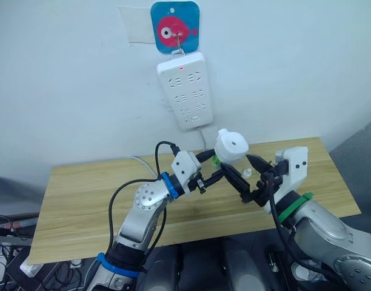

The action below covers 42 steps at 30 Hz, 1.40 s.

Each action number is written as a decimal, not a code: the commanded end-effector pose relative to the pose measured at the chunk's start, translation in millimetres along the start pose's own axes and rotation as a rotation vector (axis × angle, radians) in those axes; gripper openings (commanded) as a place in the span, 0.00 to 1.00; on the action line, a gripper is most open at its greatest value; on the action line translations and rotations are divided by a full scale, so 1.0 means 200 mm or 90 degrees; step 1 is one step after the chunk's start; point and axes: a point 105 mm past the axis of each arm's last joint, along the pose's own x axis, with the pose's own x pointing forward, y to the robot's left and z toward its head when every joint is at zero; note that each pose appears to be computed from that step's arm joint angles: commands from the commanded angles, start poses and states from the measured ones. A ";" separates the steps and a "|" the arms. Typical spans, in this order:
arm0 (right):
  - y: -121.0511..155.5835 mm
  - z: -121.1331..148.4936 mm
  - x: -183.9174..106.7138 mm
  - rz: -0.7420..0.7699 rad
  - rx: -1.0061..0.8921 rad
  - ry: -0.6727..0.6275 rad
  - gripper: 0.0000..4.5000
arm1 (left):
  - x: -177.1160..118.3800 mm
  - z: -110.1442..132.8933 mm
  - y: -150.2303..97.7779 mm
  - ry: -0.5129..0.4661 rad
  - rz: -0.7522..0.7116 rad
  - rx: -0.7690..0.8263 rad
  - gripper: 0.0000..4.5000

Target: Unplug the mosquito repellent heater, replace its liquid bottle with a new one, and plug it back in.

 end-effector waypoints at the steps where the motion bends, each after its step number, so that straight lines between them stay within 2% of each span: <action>1: 0.03 0.05 0.01 0.006 -0.028 -0.043 1.00 | 0.01 0.08 -0.03 -0.035 -0.016 0.002 0.50; 14: 0.03 0.03 0.09 0.014 -0.038 -0.066 1.00 | -0.01 0.09 -0.04 -0.036 -0.012 -0.028 0.50; 15: 0.03 0.04 0.09 0.013 -0.037 -0.069 0.94 | -0.01 0.09 -0.04 -0.037 -0.013 -0.029 0.50; 17: 0.04 0.05 0.10 0.014 -0.036 -0.078 0.88 | -0.02 0.09 -0.05 -0.033 -0.017 -0.034 0.50; 20: 0.04 0.06 0.10 0.017 -0.034 -0.083 0.68 | -0.03 0.08 -0.06 -0.030 -0.017 -0.037 0.50; 25: 0.04 0.05 0.10 0.019 -0.031 -0.084 0.68 | -0.03 0.06 -0.06 -0.023 -0.016 -0.052 0.50; 29: 0.01 0.05 0.10 0.001 -0.029 -0.088 0.68 | -0.06 0.06 -0.06 -0.014 -0.017 -0.092 0.80; 32: -0.01 0.05 0.10 -0.015 -0.051 -0.090 0.68 | -0.13 0.06 0.02 0.004 0.014 -0.078 0.99; 39: -0.02 0.07 0.12 -0.014 -0.078 -0.098 0.68 | -0.30 0.10 0.23 0.049 0.056 -0.045 1.00; 42: 0.00 0.08 0.14 0.007 -0.089 -0.101 0.68 | -0.33 0.14 0.32 0.045 0.086 -0.029 1.00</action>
